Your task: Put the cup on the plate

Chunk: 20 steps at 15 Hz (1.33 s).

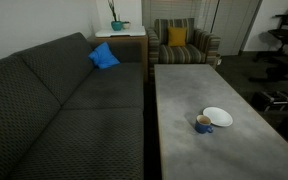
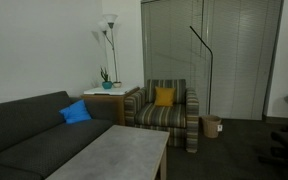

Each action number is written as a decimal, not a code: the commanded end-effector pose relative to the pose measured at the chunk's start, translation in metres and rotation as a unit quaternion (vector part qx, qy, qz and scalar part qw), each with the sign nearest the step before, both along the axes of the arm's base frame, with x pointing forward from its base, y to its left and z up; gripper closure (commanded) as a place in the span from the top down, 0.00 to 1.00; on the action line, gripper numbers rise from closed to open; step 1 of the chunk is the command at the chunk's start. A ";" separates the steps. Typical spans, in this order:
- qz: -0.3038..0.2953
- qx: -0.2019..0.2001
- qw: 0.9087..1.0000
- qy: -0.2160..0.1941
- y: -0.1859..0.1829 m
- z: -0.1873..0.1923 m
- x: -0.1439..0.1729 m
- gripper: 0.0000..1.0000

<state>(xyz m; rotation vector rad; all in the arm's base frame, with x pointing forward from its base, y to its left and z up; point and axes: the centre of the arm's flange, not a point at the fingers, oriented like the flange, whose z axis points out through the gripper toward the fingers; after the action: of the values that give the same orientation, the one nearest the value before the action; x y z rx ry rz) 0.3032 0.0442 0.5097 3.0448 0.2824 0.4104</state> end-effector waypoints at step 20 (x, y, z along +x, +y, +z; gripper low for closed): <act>0.048 0.121 0.979 0.159 0.062 -0.186 0.185 1.00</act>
<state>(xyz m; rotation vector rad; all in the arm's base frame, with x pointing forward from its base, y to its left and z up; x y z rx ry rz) 0.4887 0.1061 0.3235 3.3401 0.4226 -0.0490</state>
